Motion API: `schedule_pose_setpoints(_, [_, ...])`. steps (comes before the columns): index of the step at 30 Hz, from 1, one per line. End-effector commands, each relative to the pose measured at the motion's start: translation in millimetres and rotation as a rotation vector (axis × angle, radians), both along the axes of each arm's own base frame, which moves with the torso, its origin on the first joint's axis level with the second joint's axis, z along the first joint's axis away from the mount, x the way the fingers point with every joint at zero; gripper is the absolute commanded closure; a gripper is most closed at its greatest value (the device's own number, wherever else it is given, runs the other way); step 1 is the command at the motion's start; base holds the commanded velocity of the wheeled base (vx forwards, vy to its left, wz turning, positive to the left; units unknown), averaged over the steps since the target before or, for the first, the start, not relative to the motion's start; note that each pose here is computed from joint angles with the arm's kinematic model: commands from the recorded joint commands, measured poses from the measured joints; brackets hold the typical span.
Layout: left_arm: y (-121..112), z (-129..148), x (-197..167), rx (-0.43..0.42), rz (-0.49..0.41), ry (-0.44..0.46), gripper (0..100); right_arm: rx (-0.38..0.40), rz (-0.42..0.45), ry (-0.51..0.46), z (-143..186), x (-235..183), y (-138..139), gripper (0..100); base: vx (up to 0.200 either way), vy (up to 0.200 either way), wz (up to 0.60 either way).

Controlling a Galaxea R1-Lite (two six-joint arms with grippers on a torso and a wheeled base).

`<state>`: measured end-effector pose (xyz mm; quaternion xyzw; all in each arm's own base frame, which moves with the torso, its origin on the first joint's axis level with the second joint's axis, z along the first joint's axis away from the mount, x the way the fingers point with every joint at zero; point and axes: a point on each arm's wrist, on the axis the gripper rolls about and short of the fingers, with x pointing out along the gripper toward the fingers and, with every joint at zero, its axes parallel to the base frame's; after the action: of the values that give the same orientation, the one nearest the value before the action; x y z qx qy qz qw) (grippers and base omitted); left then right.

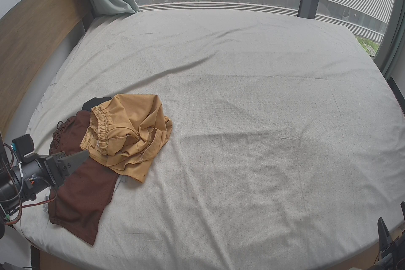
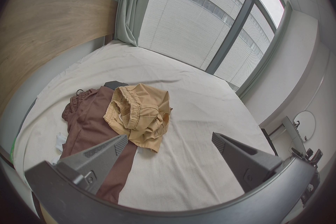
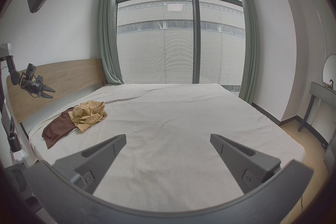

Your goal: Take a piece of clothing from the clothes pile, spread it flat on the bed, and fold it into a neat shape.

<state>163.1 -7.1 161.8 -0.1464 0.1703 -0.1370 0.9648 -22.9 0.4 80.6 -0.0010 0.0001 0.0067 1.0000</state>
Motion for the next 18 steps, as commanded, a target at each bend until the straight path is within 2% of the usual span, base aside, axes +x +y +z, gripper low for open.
schedule_pose_setpoints(1, [2.1,-17.2,22.8,-0.001,0.011,0.056,0,-0.001,0.0,0.007,-4.6,0.5,0.0,0,0.0,0.0,0.0])
schedule_pose_setpoints(8, [6.6,-25.6,42.0,-0.014,0.006,-0.014,0,0.0,0.002,0.007,-4.6,0.5,0.0,0,0.0,0.0,0.0])
schedule_pose_setpoints(13, [17.3,-40.0,59.6,-0.015,0.043,0.03,0,0.0,0.002,0.007,-4.6,0.5,0.0,0,0.0,0.0,0.0])
schedule_pose_setpoints(18, [21.1,-47.2,69.5,-0.035,0.018,0.032,0,0.0,0.0,0.007,-4.6,0.5,0.0,0,0.0,0.0,0.0])
